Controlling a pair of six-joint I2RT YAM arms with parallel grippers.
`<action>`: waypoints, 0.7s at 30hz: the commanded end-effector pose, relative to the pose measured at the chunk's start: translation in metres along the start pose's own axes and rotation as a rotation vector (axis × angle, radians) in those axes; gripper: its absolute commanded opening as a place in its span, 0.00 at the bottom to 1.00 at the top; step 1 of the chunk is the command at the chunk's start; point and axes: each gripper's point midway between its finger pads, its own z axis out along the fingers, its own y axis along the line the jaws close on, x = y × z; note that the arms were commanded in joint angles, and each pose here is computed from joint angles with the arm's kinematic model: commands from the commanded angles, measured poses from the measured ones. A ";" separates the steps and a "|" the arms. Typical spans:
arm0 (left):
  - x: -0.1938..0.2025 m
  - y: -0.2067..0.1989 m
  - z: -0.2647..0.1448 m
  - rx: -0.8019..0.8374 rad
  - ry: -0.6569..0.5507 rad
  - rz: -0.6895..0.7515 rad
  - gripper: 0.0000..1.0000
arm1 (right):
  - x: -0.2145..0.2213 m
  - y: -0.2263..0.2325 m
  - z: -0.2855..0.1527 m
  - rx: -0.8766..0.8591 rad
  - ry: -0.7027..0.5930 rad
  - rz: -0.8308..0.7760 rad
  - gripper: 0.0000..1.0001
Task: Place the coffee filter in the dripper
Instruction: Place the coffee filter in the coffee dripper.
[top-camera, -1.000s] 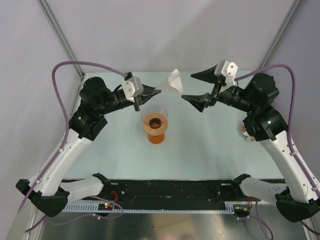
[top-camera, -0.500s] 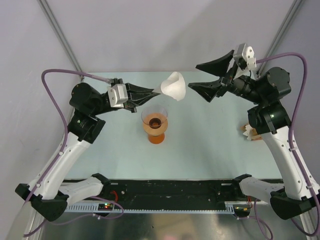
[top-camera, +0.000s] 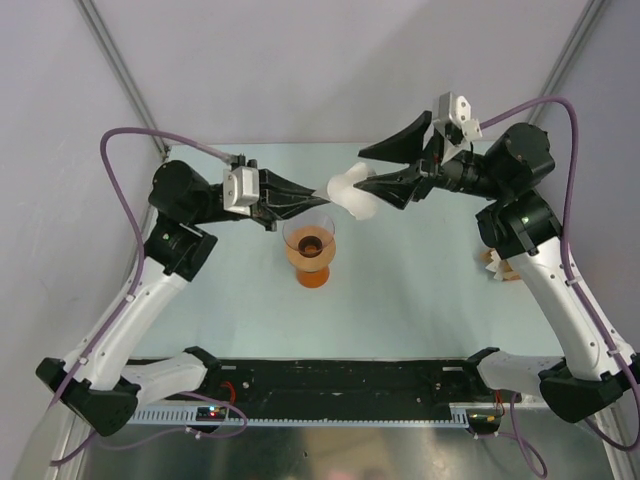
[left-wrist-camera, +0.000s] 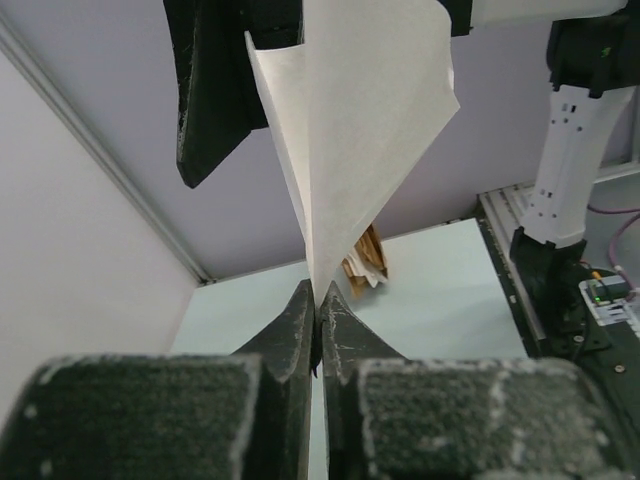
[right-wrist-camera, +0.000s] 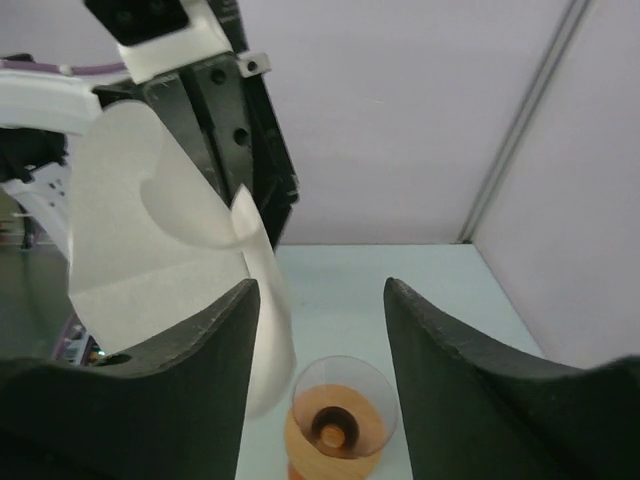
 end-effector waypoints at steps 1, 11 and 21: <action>-0.009 -0.007 0.001 0.043 -0.022 -0.031 0.06 | -0.001 0.006 0.003 -0.026 0.033 -0.080 0.49; 0.006 0.054 -0.034 -0.359 0.058 -0.152 0.67 | 0.025 -0.033 -0.012 0.262 0.158 -0.089 0.00; 0.004 0.078 -0.034 -0.530 0.190 -0.145 0.69 | 0.070 -0.084 -0.028 0.654 0.334 -0.146 0.00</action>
